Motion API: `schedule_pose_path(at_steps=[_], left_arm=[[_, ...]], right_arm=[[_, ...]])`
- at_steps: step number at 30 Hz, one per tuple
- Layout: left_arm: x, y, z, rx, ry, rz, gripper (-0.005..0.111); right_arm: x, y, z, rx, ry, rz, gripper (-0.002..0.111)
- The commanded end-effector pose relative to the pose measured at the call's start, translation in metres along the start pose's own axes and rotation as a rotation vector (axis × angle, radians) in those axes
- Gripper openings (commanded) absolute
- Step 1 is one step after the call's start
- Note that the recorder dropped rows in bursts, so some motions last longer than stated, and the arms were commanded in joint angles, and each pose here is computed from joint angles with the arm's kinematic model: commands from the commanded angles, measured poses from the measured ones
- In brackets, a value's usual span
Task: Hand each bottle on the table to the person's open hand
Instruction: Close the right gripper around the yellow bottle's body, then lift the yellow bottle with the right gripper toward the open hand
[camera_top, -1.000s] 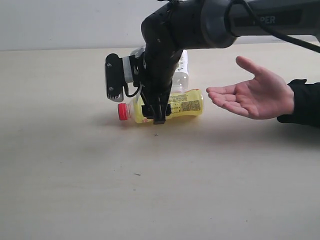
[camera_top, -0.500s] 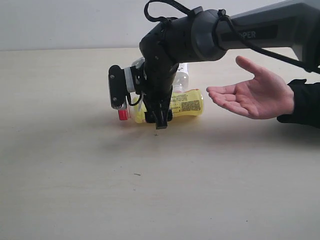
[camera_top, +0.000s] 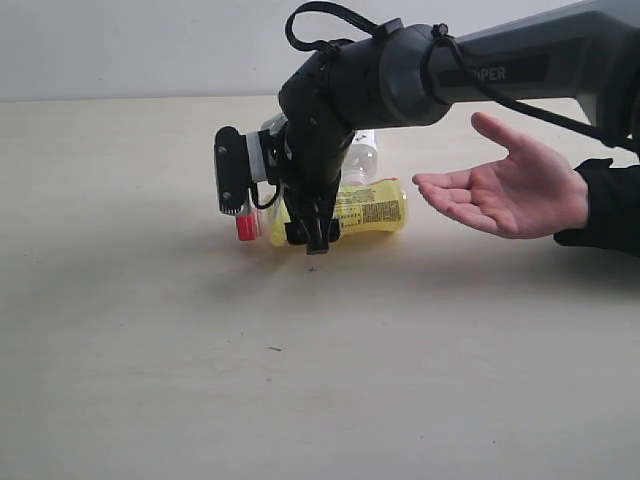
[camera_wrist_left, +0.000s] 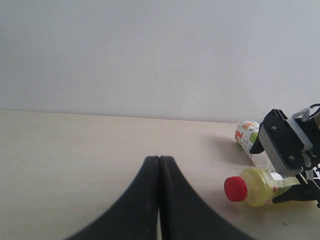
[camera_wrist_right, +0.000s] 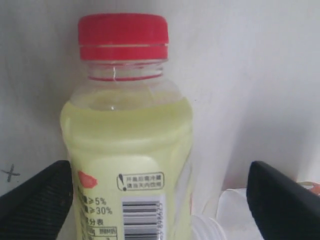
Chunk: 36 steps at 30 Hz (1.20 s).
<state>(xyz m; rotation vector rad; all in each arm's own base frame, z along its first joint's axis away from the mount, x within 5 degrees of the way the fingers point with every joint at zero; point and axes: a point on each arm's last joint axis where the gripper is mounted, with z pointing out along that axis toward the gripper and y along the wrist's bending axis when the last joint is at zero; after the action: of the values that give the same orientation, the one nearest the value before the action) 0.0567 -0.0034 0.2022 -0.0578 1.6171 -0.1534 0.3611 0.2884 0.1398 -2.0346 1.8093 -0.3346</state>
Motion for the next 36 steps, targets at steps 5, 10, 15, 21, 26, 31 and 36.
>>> schedule_pose_path(at_steps=[5, 10, 15, 21, 26, 31, 36], left_arm=[[0.001, 0.000, 0.000, 0.000, -0.004, -0.007, 0.000], [0.001, 0.000, 0.000, 0.000, -0.004, -0.007, 0.000], [0.001, 0.000, 0.000, 0.000, -0.004, -0.007, 0.000], [0.001, 0.000, 0.000, 0.000, -0.004, -0.007, 0.000], [0.001, 0.000, 0.000, 0.000, -0.004, -0.007, 0.000], [0.001, 0.000, 0.000, 0.000, -0.004, -0.007, 0.000], [0.001, 0.000, 0.000, 0.000, -0.004, -0.007, 0.000]], right_arm=[[-0.001, 0.002, 0.009, -0.001, 0.004, -0.003, 0.089], [-0.001, 0.004, 0.014, -0.003, 0.002, -0.005, 0.089], [0.000, 0.007, 0.021, -0.017, 0.010, -0.008, 0.089], [0.000, 0.007, 0.021, -0.014, 0.013, -0.005, 0.083], [0.001, 0.008, 0.021, -0.028, 0.028, -0.005, 0.060], [0.002, 0.010, 0.021, -0.046, 0.033, 0.008, 0.035], [0.002, 0.010, 0.017, -0.056, 0.035, 0.021, 0.010]])
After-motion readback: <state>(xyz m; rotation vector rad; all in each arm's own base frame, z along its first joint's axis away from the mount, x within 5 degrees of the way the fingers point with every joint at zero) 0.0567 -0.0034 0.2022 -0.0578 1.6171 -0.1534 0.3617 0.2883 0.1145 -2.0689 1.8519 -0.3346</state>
